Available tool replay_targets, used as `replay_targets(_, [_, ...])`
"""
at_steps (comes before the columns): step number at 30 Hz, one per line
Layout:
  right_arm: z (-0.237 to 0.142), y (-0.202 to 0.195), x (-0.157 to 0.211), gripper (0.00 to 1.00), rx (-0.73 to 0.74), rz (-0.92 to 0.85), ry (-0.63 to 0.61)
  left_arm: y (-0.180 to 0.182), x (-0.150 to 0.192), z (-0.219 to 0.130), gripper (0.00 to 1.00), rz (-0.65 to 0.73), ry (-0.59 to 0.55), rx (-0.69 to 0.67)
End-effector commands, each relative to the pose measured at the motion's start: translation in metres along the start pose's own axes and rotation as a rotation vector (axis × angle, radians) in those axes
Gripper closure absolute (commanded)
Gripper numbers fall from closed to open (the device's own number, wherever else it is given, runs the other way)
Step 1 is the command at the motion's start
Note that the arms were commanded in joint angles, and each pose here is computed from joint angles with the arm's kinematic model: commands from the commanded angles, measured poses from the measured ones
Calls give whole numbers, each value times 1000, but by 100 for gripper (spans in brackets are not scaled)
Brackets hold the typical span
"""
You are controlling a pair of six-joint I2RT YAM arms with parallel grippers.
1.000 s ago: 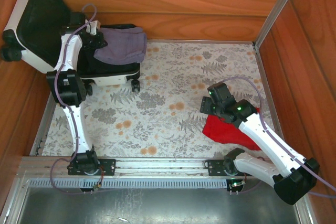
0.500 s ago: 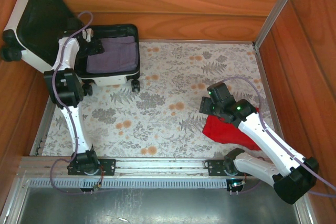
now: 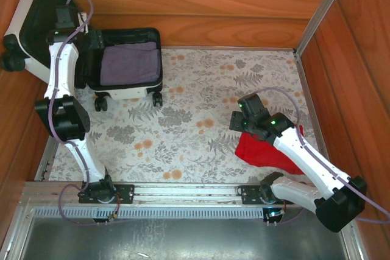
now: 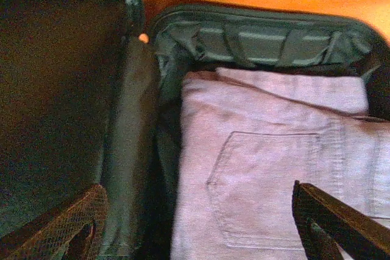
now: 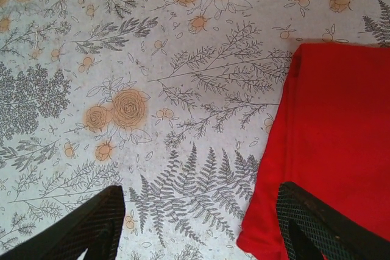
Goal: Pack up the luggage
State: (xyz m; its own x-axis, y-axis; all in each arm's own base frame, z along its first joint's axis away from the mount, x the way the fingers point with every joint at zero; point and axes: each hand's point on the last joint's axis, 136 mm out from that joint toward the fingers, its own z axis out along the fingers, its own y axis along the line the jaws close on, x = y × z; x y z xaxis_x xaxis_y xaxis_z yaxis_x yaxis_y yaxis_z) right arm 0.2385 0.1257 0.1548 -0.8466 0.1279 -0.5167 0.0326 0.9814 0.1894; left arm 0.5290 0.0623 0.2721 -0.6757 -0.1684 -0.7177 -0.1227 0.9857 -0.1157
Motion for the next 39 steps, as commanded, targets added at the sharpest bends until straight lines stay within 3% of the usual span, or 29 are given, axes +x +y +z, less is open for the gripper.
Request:
replay_targets(1, [-2, 6, -13, 30, 0, -5, -18, -14, 14, 8, 19, -59, 35, 102])
replay_targets(6, [16, -18, -1, 27, 166, 52, 98, -39, 51, -1, 17, -129, 76, 191])
replay_targets(12, [41, -59, 26, 24, 348, 138, 307, -121, 84, -48, 8, 111, 3, 239])
replay_targets(17, [47, -74, 36, 24, 423, 141, 355, -149, 123, -79, 8, 2, -1, 367])
replay_targets(22, [52, -71, 53, 29, 411, 144, 444, -175, 170, -110, 8, 10, -54, 472])
replay_targets(26, [54, -72, 67, 36, 400, 148, 480, -195, 215, -123, 8, 29, -3, 537])
replay_targets(33, [65, -68, 82, 33, 393, 156, 525, -218, 281, -131, 8, 68, 92, 579])
replay_targets(39, [84, -66, 83, 33, 395, 141, 528, -234, 313, -134, 8, 87, 144, 605])
